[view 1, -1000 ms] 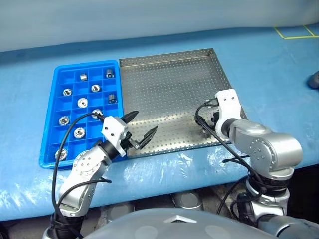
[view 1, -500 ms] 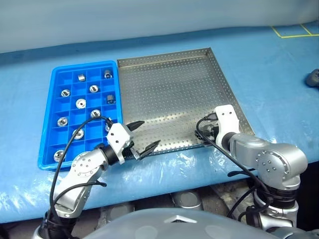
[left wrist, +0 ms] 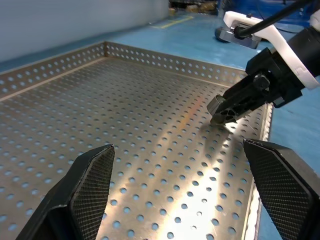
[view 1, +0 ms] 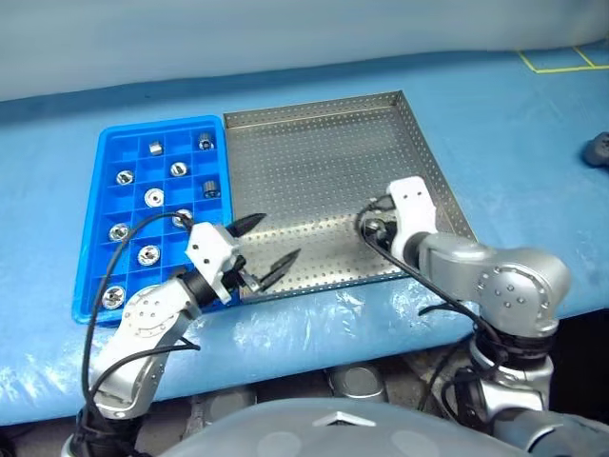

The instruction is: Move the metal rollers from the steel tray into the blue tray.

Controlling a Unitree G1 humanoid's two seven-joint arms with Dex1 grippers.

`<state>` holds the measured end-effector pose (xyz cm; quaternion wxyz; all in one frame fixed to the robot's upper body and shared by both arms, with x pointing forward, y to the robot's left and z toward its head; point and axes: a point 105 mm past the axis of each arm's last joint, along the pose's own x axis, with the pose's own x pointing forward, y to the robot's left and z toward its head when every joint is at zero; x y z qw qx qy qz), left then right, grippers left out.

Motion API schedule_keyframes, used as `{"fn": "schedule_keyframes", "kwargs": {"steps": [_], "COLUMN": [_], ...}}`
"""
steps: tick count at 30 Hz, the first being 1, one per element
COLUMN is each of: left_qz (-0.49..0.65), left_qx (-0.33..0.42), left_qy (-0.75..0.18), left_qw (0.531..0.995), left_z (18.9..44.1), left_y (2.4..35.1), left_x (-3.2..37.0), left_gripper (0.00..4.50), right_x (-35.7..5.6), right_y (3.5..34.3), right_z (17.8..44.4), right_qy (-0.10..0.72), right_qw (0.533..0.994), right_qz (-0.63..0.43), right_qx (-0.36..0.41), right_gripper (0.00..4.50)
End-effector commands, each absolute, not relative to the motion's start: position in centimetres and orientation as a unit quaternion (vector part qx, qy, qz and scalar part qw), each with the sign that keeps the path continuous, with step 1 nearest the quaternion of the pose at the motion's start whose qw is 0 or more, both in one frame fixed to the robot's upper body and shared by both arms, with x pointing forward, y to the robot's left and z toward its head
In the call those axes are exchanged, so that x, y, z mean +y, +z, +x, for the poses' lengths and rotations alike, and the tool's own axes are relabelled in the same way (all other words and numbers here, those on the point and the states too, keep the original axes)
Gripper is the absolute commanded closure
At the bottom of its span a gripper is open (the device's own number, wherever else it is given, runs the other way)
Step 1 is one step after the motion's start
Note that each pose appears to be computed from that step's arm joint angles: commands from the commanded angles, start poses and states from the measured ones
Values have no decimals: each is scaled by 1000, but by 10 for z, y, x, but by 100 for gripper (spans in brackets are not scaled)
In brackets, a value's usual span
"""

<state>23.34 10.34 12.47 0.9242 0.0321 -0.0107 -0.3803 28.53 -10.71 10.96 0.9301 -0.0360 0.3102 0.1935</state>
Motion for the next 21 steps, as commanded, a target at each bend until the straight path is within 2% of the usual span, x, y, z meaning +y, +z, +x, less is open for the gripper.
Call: {"fn": "schedule_keyframes", "kwargs": {"steps": [1,12,21], "left_qz": [46,65,54], "left_qx": [-42,-7,8], "left_qy": [-333,-165,-76], "left_qw": [941,984,996], "left_z": [228,183,150], "left_y": [144,142,139], "left_x": [123,180,197], "left_gripper": [0,0,0], "right_x": [-69,26,69], "right_y": [128,146,126], "right_z": [285,277,253], "right_qy": [282,491,595], "right_qw": [917,838,767], "right_qz": [-74,-106,-124], "right_qx": [273,213,204], "right_gripper": [274,274,274]}}
